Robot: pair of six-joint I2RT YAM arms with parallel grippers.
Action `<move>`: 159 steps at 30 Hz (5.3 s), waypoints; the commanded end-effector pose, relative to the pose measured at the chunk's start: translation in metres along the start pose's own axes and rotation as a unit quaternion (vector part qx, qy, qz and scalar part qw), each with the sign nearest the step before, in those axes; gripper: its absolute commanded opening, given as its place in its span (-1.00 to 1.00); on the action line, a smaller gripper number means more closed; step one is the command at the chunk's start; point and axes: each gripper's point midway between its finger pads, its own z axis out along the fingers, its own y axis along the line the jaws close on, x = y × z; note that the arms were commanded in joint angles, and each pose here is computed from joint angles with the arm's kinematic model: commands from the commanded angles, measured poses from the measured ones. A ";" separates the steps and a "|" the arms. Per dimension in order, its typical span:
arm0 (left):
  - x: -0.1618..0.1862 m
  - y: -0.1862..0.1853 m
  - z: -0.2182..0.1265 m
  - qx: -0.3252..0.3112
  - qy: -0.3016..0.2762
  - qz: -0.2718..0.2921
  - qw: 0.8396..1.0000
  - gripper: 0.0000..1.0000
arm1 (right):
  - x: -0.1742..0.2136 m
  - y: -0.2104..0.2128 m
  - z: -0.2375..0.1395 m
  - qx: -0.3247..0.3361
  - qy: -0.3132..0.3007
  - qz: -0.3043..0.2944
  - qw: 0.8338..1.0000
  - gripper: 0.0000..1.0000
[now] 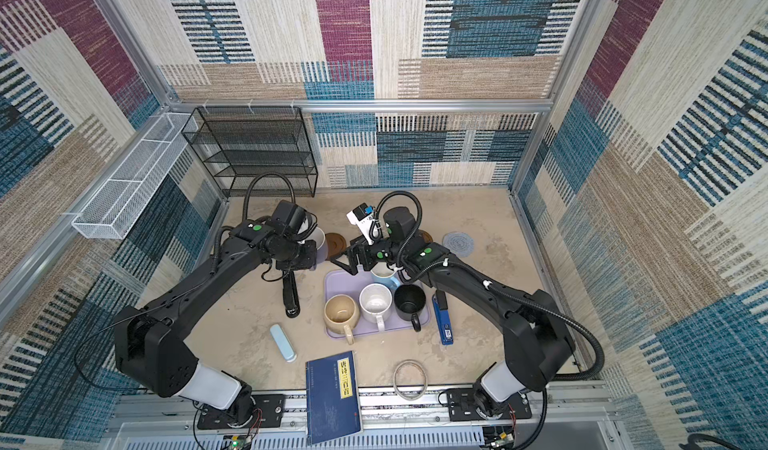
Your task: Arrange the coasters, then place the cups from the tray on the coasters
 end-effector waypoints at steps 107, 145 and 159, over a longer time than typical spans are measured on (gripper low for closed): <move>-0.068 0.123 0.090 -0.022 0.016 -0.010 1.000 -0.05 | 0.017 -0.074 0.122 0.043 0.091 0.038 0.994 0.97; -0.032 0.012 -0.070 0.182 -0.110 -0.056 0.975 0.97 | -0.063 -0.074 -0.042 0.322 -0.081 0.010 0.943 1.00; -0.013 -0.058 -0.085 0.298 -0.143 -0.059 0.942 0.99 | 0.016 -0.088 -0.100 0.323 0.051 0.030 0.945 0.97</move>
